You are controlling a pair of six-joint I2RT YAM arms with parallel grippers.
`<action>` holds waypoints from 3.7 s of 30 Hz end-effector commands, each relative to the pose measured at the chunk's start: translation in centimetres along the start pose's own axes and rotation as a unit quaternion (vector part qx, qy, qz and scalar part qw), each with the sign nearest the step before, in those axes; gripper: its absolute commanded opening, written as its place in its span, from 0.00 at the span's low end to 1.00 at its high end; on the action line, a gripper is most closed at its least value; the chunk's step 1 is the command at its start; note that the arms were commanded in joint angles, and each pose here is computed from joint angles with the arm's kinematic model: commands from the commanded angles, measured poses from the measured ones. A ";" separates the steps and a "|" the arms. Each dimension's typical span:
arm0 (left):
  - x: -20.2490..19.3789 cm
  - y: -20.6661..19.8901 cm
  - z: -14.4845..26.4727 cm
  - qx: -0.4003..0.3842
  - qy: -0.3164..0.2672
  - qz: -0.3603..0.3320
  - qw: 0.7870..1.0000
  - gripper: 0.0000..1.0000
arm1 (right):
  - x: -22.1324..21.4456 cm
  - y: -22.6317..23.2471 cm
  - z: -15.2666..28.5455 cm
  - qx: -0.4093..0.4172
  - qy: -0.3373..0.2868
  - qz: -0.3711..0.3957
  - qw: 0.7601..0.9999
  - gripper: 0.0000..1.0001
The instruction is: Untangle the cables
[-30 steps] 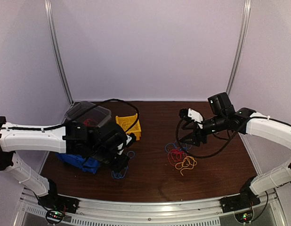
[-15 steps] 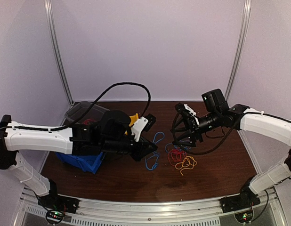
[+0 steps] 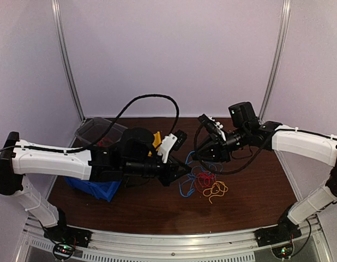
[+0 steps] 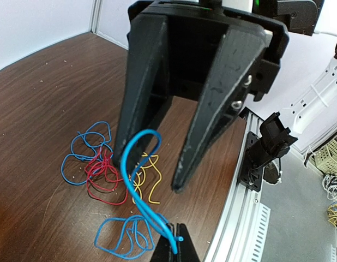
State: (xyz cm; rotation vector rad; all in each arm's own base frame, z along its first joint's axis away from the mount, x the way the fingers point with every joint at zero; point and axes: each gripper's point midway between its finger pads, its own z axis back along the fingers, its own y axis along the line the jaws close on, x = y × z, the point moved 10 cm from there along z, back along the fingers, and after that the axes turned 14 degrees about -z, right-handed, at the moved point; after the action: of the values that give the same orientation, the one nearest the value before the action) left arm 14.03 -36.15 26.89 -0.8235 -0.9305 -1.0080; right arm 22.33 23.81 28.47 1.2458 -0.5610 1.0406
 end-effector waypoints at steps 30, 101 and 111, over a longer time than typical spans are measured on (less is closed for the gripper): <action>-7.1 3.2 -0.6 0.082 -0.093 0.011 0.992 0.59 | 8.0 5.9 4.0 -0.065 -0.005 0.077 0.995 0.00; -7.5 5.2 -4.5 0.023 -0.202 0.031 0.979 0.00 | 9.2 7.3 5.5 -0.037 -0.032 0.076 0.996 0.00; -11.1 7.1 -1.0 0.143 -0.099 0.104 0.979 0.00 | 13.8 6.7 13.9 -0.193 -0.129 0.114 0.966 0.00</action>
State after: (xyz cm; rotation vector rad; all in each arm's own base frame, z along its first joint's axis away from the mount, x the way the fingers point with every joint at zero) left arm 18.17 -33.20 15.36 -0.8803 -1.1382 -0.6957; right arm 24.90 17.83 43.06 1.0832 -0.8799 0.9588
